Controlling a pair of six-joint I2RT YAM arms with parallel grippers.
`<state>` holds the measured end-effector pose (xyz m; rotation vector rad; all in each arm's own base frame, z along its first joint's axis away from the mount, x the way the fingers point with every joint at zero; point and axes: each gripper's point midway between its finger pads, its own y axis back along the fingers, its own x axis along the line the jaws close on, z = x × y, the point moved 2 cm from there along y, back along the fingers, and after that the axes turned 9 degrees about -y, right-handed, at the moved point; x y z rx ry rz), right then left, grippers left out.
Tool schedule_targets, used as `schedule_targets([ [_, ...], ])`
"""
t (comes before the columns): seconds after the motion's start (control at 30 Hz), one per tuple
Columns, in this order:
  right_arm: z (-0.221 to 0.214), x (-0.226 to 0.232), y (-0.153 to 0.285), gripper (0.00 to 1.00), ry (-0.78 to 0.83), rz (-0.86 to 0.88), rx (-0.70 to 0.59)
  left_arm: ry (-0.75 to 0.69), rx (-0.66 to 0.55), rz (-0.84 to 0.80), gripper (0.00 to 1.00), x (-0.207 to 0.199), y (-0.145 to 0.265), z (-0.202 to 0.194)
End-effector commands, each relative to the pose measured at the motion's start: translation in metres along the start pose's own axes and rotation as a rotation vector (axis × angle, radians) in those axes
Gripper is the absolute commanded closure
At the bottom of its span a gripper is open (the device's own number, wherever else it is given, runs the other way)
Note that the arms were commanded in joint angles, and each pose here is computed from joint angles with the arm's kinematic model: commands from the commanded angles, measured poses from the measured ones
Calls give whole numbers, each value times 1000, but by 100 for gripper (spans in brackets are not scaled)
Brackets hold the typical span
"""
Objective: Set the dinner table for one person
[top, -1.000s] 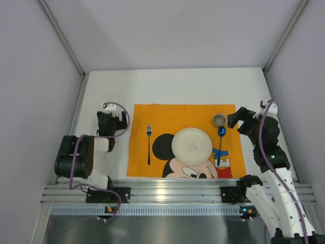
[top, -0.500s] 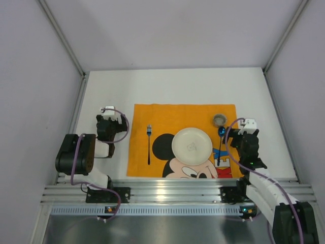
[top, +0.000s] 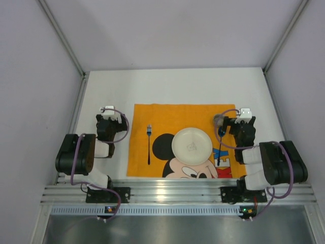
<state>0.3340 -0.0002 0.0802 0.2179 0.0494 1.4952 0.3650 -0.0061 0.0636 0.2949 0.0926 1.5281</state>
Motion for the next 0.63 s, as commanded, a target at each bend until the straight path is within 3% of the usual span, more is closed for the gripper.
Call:
schedule_targets([
  [0.0, 46, 9, -13, 0, 3, 60, -180, 9, -91, -2, 1, 1, -2, 23],
  [0.6, 44, 1, -20, 0, -22, -1, -141, 9, -92, -1, 1, 2, -3, 23],
])
